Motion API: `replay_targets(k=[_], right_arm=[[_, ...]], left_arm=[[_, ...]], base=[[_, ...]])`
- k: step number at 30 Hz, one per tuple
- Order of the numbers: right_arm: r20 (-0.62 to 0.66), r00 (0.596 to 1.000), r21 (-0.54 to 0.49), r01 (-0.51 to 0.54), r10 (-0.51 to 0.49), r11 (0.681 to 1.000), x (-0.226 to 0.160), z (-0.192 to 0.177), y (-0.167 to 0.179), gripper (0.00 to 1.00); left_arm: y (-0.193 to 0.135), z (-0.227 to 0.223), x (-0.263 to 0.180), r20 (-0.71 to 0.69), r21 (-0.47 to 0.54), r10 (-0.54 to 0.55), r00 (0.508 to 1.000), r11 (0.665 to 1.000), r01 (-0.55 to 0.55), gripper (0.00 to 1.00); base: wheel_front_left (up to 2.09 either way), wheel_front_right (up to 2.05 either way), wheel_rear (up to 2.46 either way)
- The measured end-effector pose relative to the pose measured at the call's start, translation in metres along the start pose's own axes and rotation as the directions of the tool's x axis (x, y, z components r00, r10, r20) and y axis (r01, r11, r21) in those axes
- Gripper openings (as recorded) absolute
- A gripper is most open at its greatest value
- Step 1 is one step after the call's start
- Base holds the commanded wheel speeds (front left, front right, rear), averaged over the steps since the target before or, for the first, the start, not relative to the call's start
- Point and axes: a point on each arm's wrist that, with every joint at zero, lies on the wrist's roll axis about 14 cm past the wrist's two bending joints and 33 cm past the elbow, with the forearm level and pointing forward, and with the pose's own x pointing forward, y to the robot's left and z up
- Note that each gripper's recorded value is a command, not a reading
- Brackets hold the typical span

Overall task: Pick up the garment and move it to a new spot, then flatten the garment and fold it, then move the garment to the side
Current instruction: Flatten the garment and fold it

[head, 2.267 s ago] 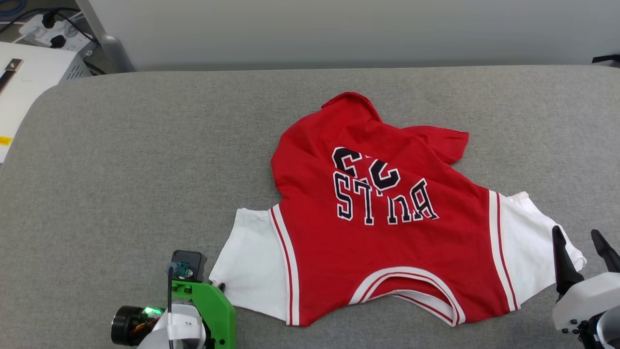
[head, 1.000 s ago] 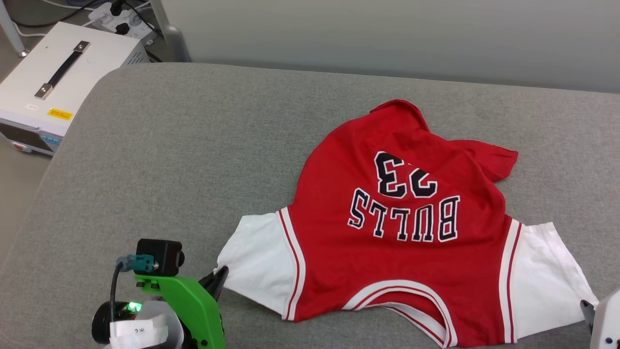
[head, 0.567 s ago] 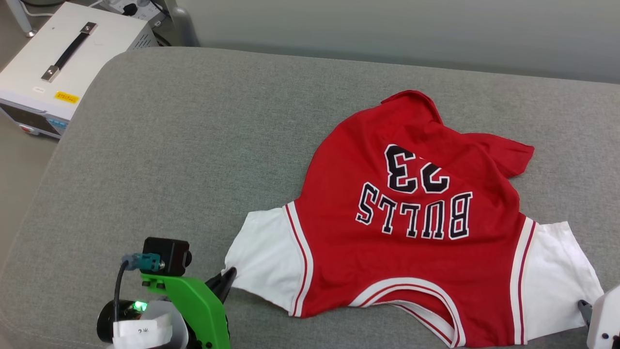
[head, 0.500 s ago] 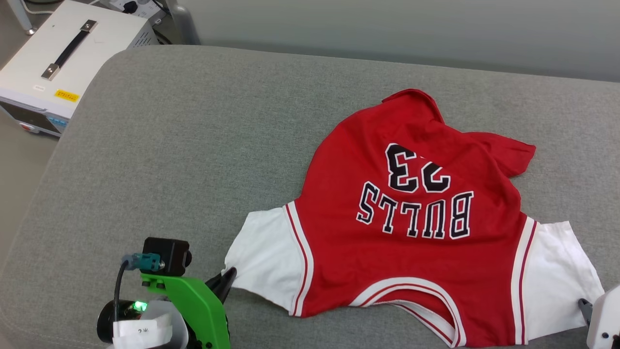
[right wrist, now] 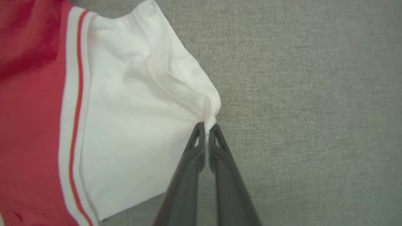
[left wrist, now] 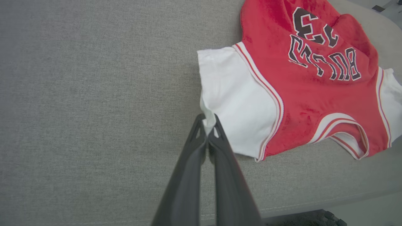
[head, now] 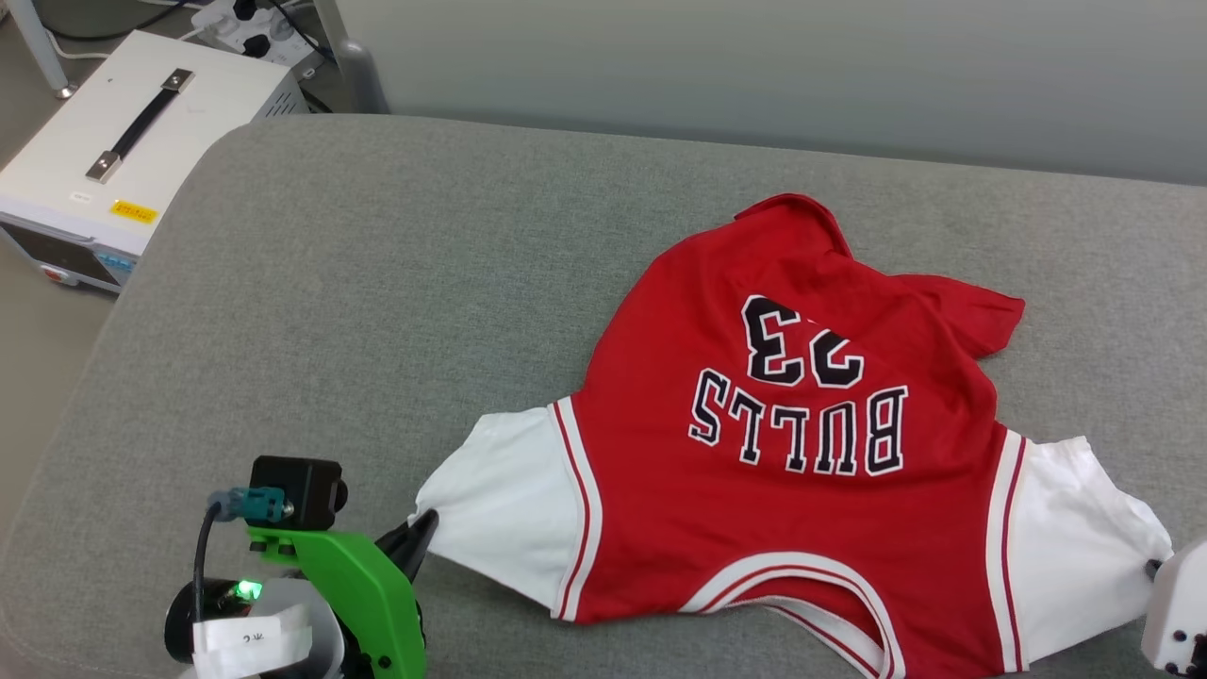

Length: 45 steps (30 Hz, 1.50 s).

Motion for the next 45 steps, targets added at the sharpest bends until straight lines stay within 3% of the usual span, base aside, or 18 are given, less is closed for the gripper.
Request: replay_targets(k=[6, 17, 23, 31, 36, 45], right_arm=[[0.166, 0.986, -0.012, -0.023, 0.025, 1.000, -0.031, 0.053, -0.003, 0.00], [0.433, 0.899, -0.018, -0.068, 0.069, 0.998, -0.110, 0.155, -0.012, 0.00], [0.575, 0.815, -0.021, -0.078, 0.076, 0.997, -0.155, 0.202, -0.016, 0.00], [0.723, 0.687, -0.030, -0.077, 0.075, 0.997, -0.201, 0.264, -0.020, 0.00], [0.777, 0.624, -0.043, -0.077, 0.081, 0.996, -0.205, 0.307, -0.018, 0.00], [0.798, 0.598, -0.064, -0.044, 0.078, 0.997, -0.166, 0.356, -0.012, 0.00]], left_arm=[[0.000, 0.026, -0.012, 0.087, 0.037, -0.009, 0.996, 0.999, 0.006, 0.00], [-0.014, 0.130, -0.041, 0.363, 0.176, -0.078, 0.928, 0.984, 0.013, 0.00], [-0.034, 0.181, -0.063, 0.491, 0.245, -0.149, 0.859, 0.969, 0.028, 0.00], [-0.052, 0.253, -0.091, 0.660, 0.298, -0.218, 0.719, 0.955, 0.016, 0.00], [-0.045, 0.301, -0.092, 0.729, 0.346, -0.221, 0.648, 0.936, -0.071, 0.00], [-0.038, 0.344, -0.042, 0.716, 0.402, -0.236, 0.656, 0.909, -0.112, 0.00]], base=[[0.00, 0.00, 0.00], [0.00, 0.00, 0.00], [0.00, 0.00, 0.00], [0.00, 0.00, 0.00], [0.00, 0.00, 0.00], [0.00, 0.00, 0.00]])
